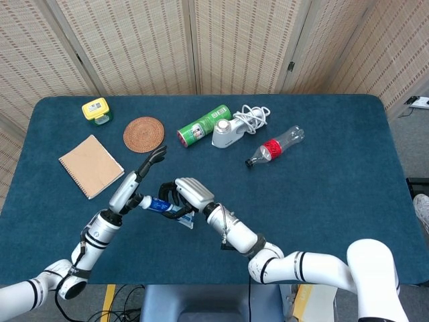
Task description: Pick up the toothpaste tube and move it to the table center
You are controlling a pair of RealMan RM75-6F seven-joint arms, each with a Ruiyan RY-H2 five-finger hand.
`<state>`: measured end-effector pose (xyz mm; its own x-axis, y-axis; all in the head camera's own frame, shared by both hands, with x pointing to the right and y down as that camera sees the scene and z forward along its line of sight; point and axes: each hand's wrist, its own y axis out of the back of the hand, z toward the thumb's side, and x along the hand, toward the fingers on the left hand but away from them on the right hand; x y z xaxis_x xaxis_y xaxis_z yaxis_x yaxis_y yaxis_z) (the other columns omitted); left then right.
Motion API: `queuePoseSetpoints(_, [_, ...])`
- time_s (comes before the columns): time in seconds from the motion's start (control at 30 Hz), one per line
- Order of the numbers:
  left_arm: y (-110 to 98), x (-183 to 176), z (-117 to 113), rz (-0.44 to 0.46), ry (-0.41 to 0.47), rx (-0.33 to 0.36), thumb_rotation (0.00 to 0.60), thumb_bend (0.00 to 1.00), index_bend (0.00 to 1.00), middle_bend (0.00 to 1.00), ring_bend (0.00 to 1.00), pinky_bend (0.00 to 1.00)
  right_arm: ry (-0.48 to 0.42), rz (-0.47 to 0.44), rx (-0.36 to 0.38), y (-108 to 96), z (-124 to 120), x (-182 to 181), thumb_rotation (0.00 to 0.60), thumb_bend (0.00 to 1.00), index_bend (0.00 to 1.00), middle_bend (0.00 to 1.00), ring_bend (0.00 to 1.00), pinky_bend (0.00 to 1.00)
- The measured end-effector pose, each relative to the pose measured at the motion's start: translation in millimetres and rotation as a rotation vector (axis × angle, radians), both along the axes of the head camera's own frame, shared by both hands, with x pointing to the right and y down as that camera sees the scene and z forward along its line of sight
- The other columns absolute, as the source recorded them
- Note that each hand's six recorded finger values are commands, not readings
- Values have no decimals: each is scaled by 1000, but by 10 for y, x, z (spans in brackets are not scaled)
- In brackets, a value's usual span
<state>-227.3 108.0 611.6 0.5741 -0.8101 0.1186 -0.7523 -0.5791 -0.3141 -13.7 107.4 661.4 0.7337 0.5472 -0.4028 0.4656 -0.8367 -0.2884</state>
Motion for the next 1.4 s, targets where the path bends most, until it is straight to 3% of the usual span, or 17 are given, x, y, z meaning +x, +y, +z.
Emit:
queuePoseSetpoints(0.33, [17, -47, 66, 75, -106, 105, 0, 0, 0, 0, 0, 139, -13, 2, -52, -5, -2, 15, 600, 534, 756, 670, 646, 698])
queuePoseSetpoints(0.8, [75, -28, 152, 194, -269, 241, 0, 0, 0, 0, 0, 139, 11, -2, -54, -15, 38, 2, 600, 534, 767, 678, 651, 700])
queuePoseSetpoints(1.4, [141, 7, 234, 258, -345, 191, 0, 0, 0, 0, 0, 139, 26, -4, -65, -4, 49, -29, 600, 536, 778, 692, 664, 711])
